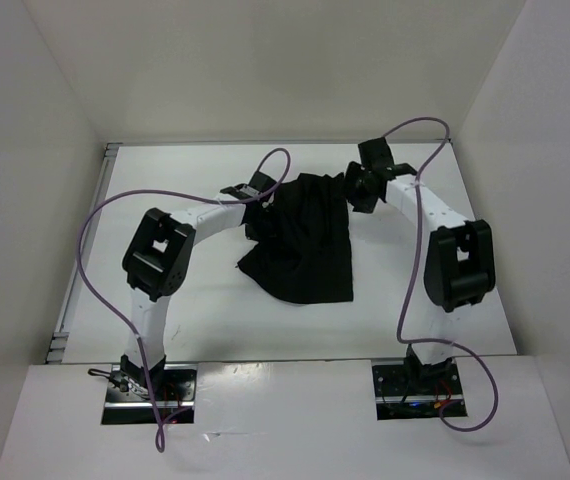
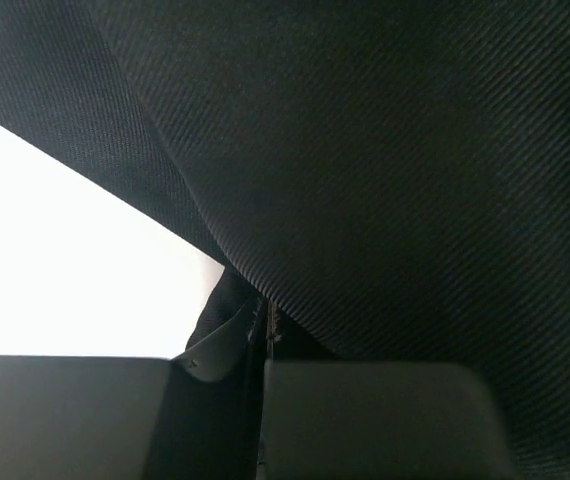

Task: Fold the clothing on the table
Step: Flatten the skirt out

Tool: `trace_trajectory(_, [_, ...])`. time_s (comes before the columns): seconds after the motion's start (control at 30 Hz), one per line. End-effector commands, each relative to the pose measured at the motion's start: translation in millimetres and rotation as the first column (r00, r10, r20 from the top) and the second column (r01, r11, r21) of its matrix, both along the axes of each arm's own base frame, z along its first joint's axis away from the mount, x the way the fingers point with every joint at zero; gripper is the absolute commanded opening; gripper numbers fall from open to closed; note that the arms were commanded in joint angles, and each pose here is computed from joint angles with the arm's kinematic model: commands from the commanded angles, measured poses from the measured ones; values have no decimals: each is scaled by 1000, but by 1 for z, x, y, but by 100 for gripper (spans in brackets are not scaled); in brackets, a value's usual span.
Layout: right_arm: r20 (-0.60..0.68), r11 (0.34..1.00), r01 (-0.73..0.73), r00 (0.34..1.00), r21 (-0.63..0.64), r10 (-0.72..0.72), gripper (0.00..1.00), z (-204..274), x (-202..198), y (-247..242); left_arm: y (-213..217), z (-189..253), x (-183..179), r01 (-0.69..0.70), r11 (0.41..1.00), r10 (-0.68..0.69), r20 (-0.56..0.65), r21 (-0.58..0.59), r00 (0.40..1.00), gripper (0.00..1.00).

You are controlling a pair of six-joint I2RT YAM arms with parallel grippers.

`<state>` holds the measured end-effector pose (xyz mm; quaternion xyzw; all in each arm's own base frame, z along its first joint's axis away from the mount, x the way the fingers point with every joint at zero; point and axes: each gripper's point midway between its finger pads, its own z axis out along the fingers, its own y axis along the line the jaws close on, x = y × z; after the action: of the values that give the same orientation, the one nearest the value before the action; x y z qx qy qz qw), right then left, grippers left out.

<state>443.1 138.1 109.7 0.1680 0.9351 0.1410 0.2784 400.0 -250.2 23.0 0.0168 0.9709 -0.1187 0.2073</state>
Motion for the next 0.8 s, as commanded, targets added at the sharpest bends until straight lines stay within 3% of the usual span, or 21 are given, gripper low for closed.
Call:
trace_trajectory(0.0, [-146,995,-3,989,-98,-12,60,-25,-54,-25,3,-3,-6,8,999,-6,-44,43,999,0])
trace_trajectory(0.1, [-285,996,-51,958,-69,29,60,-62,-100,-24,1,-5,-3,8,999,-6,-48,45,999,0])
trace_trajectory(0.5, [-450,986,-140,889,-90,85,60,-99,-165,-8,15,-10,6,-9,999,11,-57,47,998,0])
trace_trajectory(0.77, [-543,977,-210,824,-29,161,47,-123,-210,19,22,-13,6,-21,998,25,-61,59,998,0])
